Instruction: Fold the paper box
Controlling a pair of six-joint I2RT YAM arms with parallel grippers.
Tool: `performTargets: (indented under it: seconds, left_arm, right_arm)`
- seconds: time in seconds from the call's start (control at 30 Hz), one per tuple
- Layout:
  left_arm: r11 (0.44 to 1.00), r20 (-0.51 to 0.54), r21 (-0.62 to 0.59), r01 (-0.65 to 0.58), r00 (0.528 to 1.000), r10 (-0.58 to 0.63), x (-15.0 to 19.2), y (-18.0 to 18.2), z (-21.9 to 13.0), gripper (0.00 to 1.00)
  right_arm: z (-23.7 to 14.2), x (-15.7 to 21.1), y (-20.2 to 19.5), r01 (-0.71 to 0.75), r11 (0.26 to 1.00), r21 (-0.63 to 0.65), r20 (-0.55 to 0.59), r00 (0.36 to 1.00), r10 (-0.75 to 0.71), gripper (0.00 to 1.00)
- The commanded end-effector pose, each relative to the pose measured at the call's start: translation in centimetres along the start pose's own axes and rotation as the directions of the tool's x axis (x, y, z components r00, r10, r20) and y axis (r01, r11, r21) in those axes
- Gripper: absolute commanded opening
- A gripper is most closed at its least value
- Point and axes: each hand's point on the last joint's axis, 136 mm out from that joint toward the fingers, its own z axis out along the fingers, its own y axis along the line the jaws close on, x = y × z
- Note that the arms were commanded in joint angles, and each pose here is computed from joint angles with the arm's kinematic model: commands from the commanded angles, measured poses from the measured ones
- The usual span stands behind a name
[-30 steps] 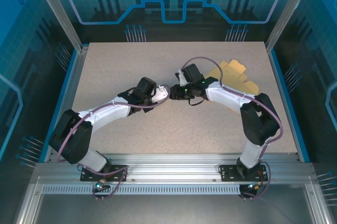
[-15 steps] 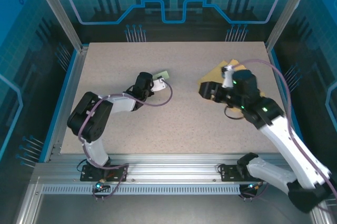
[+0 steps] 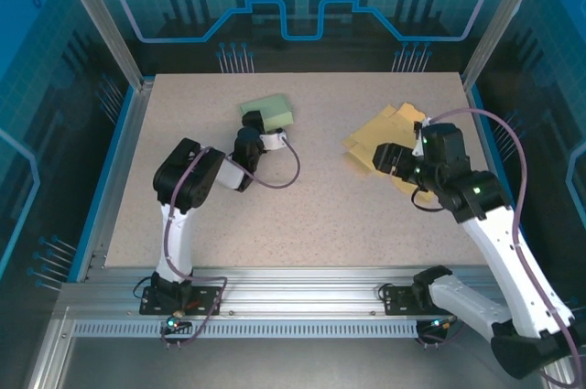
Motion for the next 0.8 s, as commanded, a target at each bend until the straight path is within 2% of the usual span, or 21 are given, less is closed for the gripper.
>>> performTargets:
  seconds: [0.0,0.17,0.27,0.37,0.43,0.53,0.6,0.67,0.77]
  left_arm:
    - [0.994,0.042,0.104,0.02,0.999,-0.025,0.0,-2.6,-1.5,0.99]
    - [0.987,0.058,0.126,0.101,0.992,-0.109,-1.0,-0.5,-4.3,0.99]
    - [0.963,0.035,0.18,0.201,0.977,-0.21,-1.9,1.0,-6.6,0.99]
    - [0.919,-0.004,0.23,0.32,0.945,-0.328,-3.2,2.7,-8.9,0.99]
    - [0.881,-0.045,0.221,0.419,0.906,-0.42,-3.8,4.3,-9.7,0.99]
    - [0.785,-0.114,0.212,0.583,0.812,-0.572,-4.9,6.8,-10.9,0.99]
    - [0.676,-0.148,0.179,0.715,0.699,-0.7,-5.2,9.0,-11.7,0.99]
    - [0.551,-0.161,0.161,0.819,0.572,-0.804,-5.5,10.7,-12.7,0.99]
    - [0.363,-0.172,0.153,0.919,0.387,-0.906,-5.7,12.2,-14.8,0.99]
  right_arm:
    - [0.7,-2.1,0.6,0.014,0.999,-0.042,0.017,1.0,-0.013,0.81]
    - [4.9,-4.5,-0.2,-0.044,0.994,-0.1,-0.038,0.998,0.04,0.84]
    - [8.1,-6.5,-1.7,-0.021,0.998,-0.059,-0.077,0.997,0.016,0.88]
    - [11.6,-8.5,-4.1,0.03,1.0,0.006,-0.132,0.991,-0.029,0.9]
    - [13.9,-9.8,-5.9,0.066,0.997,0.032,-0.171,0.983,-0.059,0.92]
    - [17.4,-11.7,-9.1,0.13,0.988,0.08,-0.241,0.964,-0.107,0.99]
    - [19.7,-12.5,-10.9,0.176,0.98,0.091,-0.298,0.944,-0.142,1.0]
    - [21.4,-13.4,-12.3,0.302,0.943,0.141,-0.308,0.918,-0.248,1.0]
    - [23.0,-14.1,-13.8,0.41,0.9,0.151,-0.352,0.873,-0.338,1.0]
